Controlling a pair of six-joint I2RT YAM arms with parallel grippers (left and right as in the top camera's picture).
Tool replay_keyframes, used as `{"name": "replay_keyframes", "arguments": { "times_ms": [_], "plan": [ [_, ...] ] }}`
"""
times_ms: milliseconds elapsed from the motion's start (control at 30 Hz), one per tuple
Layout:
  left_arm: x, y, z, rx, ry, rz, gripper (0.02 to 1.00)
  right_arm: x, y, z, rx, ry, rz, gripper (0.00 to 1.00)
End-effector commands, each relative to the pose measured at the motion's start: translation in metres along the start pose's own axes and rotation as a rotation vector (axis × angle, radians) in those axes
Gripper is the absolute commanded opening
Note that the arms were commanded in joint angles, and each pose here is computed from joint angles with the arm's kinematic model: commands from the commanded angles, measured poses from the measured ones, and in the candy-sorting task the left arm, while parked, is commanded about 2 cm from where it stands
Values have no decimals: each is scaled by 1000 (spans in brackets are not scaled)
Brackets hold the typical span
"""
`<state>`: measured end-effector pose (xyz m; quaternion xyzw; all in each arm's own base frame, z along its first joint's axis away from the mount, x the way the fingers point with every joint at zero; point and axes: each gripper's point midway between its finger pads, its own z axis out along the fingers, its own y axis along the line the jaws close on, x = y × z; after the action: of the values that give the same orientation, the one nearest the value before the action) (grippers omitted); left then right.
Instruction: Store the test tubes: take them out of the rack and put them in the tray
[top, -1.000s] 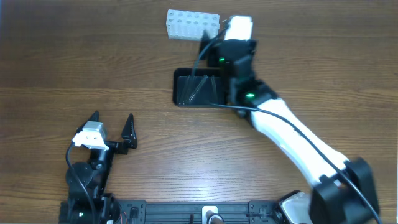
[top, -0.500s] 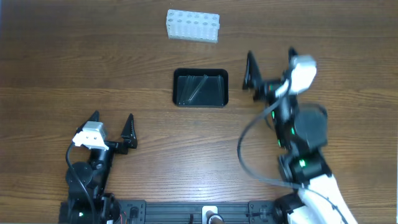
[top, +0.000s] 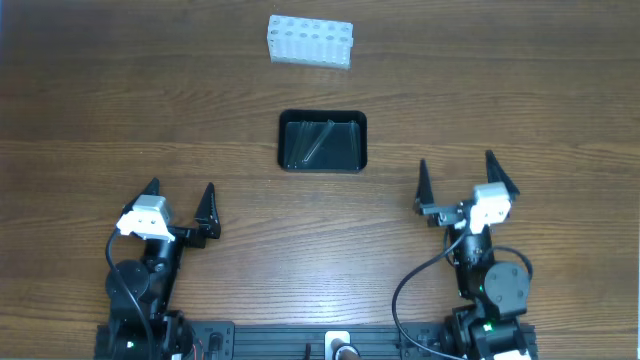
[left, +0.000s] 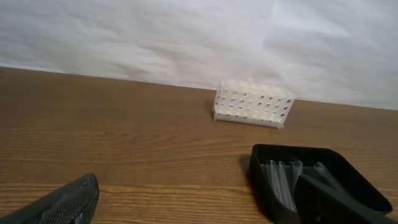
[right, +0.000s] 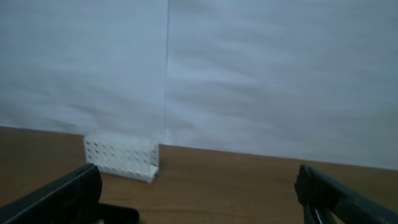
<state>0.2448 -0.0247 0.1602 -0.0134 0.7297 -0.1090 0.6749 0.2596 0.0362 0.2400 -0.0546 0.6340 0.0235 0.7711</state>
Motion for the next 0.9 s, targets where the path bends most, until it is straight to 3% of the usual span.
{"name": "replay_keyframes", "arguments": {
  "times_ms": [33,433,900],
  "plan": [
    [1,0,0,4,0,-6,1000,14,-7,-10,23,1,-22,991],
    [1,0,0,4,0,-6,1000,48,-34,-22,156,144,-41,993],
    [1,0,0,4,0,-6,1000,89,-23,-30,90,310,-41,991]
  ]
}}
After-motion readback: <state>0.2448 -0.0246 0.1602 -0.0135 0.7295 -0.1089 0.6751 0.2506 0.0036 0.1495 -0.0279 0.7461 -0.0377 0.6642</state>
